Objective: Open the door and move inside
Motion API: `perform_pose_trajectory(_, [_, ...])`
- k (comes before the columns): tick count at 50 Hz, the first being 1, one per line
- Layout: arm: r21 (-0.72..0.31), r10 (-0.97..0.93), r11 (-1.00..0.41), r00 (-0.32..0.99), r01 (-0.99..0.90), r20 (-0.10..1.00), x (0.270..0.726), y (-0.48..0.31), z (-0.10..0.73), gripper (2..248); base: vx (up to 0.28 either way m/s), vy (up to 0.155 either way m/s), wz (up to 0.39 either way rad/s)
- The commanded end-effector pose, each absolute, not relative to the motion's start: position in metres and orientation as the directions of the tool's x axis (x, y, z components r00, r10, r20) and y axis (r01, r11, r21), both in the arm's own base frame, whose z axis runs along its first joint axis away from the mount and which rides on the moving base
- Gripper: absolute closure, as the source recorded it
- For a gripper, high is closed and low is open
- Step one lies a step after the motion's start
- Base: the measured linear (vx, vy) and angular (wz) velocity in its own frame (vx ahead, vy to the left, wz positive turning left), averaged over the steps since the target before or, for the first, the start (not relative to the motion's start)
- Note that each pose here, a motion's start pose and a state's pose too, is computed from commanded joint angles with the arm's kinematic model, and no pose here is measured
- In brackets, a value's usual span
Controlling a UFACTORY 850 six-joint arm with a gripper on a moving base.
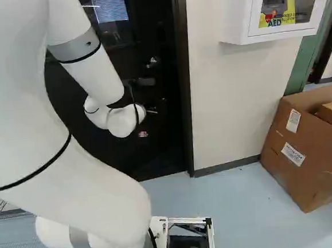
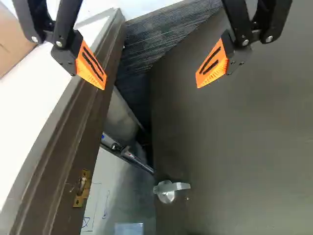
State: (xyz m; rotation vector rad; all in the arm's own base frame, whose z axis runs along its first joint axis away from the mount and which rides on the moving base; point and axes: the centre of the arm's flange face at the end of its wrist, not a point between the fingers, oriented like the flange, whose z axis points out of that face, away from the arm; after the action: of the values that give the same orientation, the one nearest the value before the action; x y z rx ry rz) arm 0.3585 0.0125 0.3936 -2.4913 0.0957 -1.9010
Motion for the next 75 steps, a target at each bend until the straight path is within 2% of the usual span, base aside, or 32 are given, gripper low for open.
perform_pose_trajectory(18, [-0.043,-0.053,-0.998,0.258,-0.046,0.965,0.328,0.01,0.392,3,0.0,0.0,0.0])
perform_pose_trajectory(75, [-0.043,-0.053,-0.998,0.258,-0.046,0.965,0.326,0.01,0.391,3,0.0,0.0,0.0])
